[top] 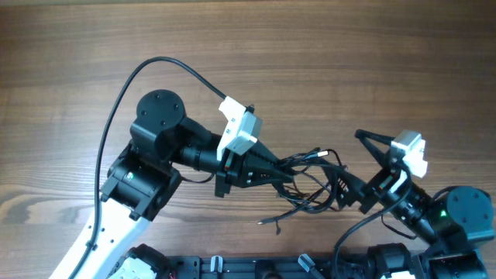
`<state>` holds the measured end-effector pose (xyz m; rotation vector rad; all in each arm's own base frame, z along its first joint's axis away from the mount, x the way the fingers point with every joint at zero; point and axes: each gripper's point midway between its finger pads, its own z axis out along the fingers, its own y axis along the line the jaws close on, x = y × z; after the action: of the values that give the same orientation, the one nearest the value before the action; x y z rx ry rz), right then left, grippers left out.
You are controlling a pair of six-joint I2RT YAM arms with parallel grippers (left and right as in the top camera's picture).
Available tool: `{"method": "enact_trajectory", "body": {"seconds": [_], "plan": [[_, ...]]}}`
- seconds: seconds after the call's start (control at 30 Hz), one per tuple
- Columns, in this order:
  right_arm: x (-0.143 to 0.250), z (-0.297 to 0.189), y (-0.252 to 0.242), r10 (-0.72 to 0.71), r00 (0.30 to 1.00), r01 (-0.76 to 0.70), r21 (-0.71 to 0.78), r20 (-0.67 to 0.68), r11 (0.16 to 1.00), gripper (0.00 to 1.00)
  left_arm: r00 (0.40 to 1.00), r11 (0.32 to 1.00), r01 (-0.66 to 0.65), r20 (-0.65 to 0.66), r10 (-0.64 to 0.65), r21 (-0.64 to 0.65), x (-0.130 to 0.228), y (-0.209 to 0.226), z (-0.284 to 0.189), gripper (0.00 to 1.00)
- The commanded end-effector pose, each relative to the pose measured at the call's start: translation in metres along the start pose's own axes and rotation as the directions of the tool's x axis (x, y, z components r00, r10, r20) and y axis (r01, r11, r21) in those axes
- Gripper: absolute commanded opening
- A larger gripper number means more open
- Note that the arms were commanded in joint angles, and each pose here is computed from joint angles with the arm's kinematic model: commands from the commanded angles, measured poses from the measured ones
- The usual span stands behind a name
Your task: Untangle cables
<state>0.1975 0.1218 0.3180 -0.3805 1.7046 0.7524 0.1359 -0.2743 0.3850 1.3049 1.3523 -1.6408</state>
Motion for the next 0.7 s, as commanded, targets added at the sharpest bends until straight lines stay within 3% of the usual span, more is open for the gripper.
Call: {"method": "enact_trajectory", "body": {"seconds": [0.0,0.27,0.47,0.57,0.67], "plan": [[0.002,-0.001,-0.024,-0.001,1.0,0.002,0.132,-0.004,0.991,1.0,0.999,0.999,-0.039,0.002,0.039,0.014,-0.005,-0.005,0.001,0.04],[0.019,-0.008,-0.054,0.042,0.998,-0.025,0.302,-0.049,0.953,1.0,0.999,0.999,-0.04,0.002,0.04,0.013,-0.006,-0.005,0.001,0.04],[0.037,-0.026,-0.09,0.088,0.992,-0.028,0.516,-0.092,0.856,1.0,0.999,0.999,-0.039,0.012,0.039,-0.02,-0.008,0.002,-0.006,0.04],[0.036,-0.035,-0.103,0.126,0.991,-0.072,0.593,-0.05,0.802,1.0,0.999,0.999,-0.037,0.018,0.038,-0.039,-0.009,0.006,-0.01,0.04],[0.036,-0.034,-0.102,0.142,0.989,-0.09,0.586,-0.042,0.805,1.0,0.999,0.998,-0.038,0.018,0.039,-0.041,-0.009,0.007,-0.011,0.04]]}}
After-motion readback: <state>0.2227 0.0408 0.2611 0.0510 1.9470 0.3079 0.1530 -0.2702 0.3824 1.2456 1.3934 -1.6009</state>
